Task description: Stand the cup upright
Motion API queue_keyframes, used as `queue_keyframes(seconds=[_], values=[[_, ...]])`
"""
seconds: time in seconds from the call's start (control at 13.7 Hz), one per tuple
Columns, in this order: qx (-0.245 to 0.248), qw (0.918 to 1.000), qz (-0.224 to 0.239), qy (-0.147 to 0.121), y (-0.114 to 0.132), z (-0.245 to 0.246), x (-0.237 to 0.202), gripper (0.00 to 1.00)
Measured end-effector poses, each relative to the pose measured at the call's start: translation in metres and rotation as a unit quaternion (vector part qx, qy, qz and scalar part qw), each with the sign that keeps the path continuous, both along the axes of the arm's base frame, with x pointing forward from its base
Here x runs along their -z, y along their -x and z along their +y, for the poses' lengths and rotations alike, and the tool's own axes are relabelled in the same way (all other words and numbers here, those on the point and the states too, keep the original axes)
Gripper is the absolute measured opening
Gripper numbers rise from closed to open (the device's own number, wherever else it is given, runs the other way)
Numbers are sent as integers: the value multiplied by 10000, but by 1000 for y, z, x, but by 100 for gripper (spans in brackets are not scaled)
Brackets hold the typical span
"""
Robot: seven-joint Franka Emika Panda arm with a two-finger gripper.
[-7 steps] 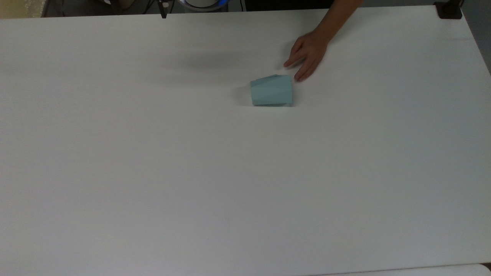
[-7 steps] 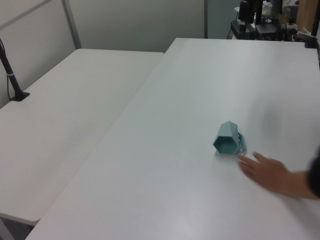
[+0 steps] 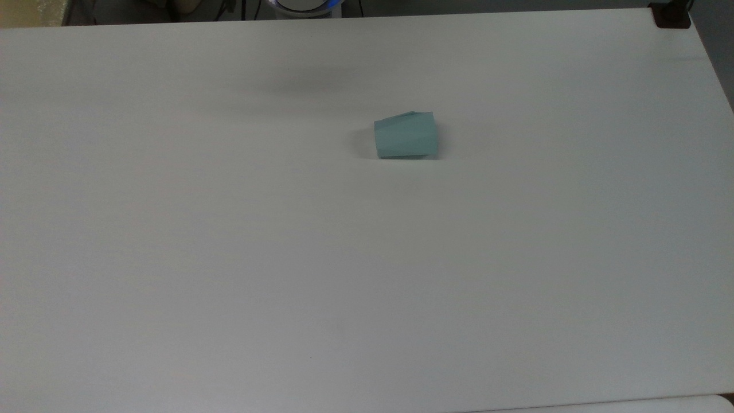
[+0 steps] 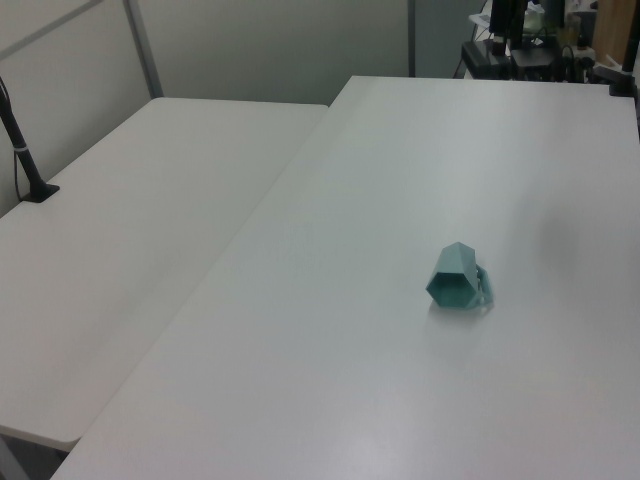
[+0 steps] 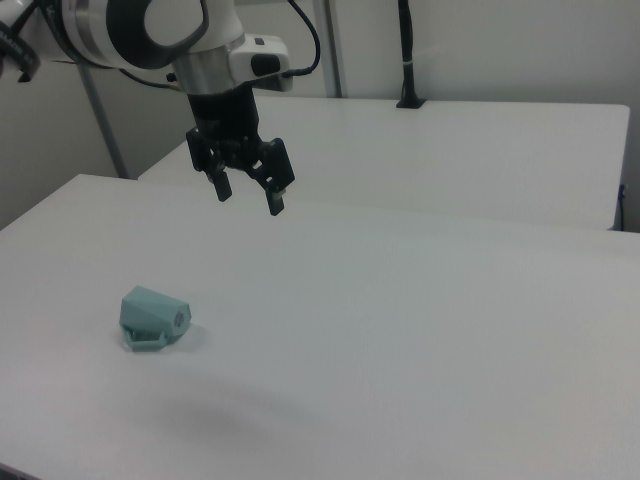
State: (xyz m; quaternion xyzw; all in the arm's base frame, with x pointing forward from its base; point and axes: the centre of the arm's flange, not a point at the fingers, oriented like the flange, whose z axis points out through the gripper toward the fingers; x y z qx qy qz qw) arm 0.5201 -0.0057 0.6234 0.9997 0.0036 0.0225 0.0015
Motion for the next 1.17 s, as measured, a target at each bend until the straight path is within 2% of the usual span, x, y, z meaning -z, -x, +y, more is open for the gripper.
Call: queue_keyframes(seconds=[0.29,0.44,0.66,0.87,1.09,1.17], values=[[-19,10000,17,6,0,7,1,100],[-25,10000,29,86,0,40,4,100],[9,9983,-187,546,0,120,-3,100],[-182,9936,-365,1058,7,208,4,100],[-277,9816,-560,1802,30,311,37,100],[-264,9780,-634,1968,35,332,47,100]])
